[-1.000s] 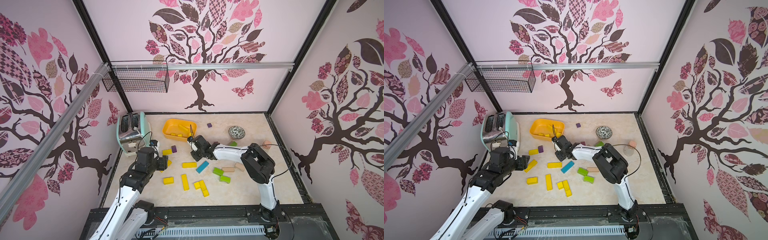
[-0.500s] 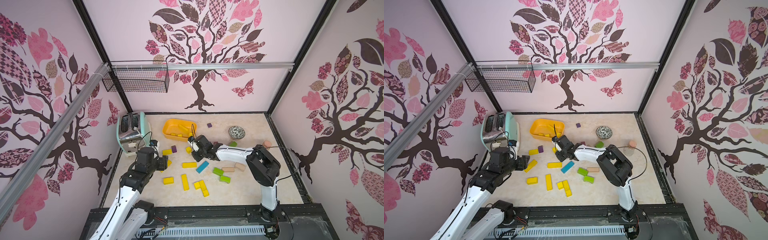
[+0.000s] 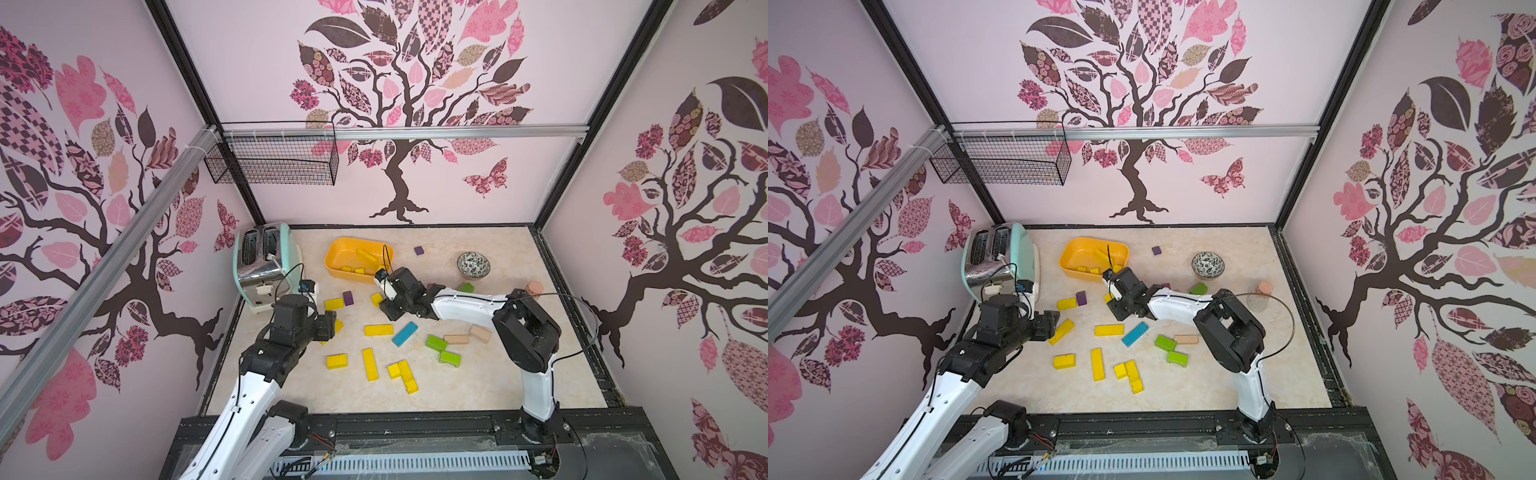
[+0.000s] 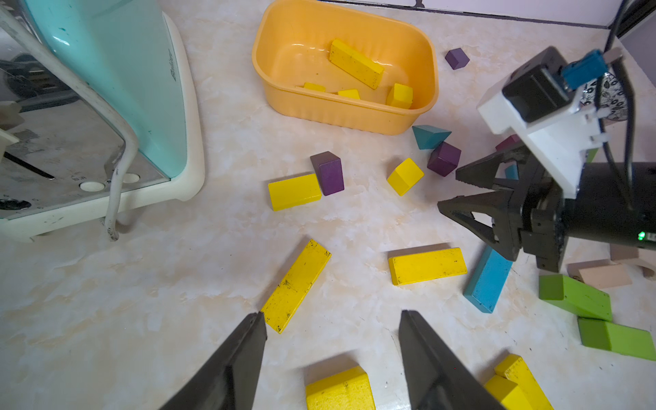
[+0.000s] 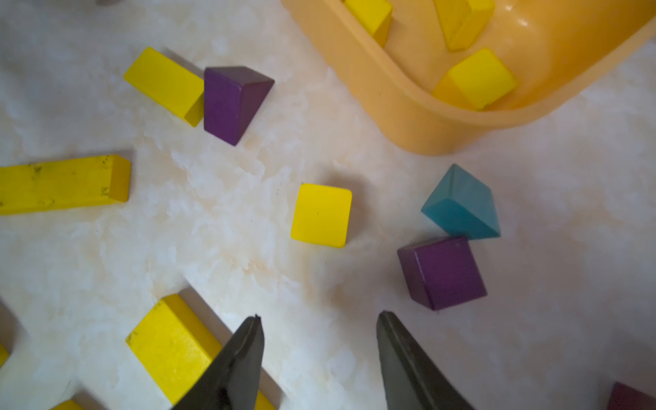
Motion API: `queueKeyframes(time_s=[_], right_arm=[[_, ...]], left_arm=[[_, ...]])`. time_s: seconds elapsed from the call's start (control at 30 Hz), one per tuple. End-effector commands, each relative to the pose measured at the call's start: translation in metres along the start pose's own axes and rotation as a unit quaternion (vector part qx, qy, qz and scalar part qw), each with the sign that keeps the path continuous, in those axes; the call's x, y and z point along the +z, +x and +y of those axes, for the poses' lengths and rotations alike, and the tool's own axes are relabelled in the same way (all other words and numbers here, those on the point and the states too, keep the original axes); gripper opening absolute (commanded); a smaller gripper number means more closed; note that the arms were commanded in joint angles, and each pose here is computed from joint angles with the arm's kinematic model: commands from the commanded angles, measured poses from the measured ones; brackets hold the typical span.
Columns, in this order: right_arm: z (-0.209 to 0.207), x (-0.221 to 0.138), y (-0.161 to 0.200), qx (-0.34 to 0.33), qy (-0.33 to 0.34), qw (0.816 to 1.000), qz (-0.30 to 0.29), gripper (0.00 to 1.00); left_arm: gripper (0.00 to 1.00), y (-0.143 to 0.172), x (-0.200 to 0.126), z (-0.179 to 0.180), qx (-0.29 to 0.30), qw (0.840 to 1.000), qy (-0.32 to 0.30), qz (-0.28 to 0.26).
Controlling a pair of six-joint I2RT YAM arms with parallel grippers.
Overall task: Pick out the yellow building blocks
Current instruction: Pick up the building block from the center of the board.
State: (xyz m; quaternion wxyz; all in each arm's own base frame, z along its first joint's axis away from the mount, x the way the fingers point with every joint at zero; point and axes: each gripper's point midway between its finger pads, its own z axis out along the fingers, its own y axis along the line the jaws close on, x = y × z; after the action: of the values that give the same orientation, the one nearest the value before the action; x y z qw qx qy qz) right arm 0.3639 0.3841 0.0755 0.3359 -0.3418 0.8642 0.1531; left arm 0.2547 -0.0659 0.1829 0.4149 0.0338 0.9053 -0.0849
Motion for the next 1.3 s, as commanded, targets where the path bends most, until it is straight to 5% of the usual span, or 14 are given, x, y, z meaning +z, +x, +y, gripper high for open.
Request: queueKeyframes(time_s=[0.0, 0.33, 0.57, 0.93, 1.27], right_arm=[[-0.001, 0.012, -0.016, 0.011, -0.001, 1.000, -0.017, 0.57], [0.000, 0.046, -0.018, 0.012, -0.001, 1.000, -0.010, 0.56], [0.000, 0.062, -0.009, 0.000, -0.001, 1.000, 0.009, 0.46], [0.007, 0.044, -0.022, -0.033, -0.011, 0.999, -0.007, 0.29], [0.015, 0.010, -0.057, -0.051, -0.030, 0.997, -0.048, 0.27]], left_arm=[[0.66, -0.003, -0.002, -0.001, 0.002, 1.000, 0.004, -0.008], [0.66, -0.002, -0.001, -0.004, 0.003, 1.000, 0.012, -0.005], [0.66, -0.003, -0.001, -0.005, 0.004, 1.000, 0.013, -0.006], [0.66, -0.002, -0.001, -0.005, 0.003, 1.000, 0.015, -0.005], [0.67, -0.003, 0.005, -0.003, -0.002, 1.000, 0.006, 0.005]])
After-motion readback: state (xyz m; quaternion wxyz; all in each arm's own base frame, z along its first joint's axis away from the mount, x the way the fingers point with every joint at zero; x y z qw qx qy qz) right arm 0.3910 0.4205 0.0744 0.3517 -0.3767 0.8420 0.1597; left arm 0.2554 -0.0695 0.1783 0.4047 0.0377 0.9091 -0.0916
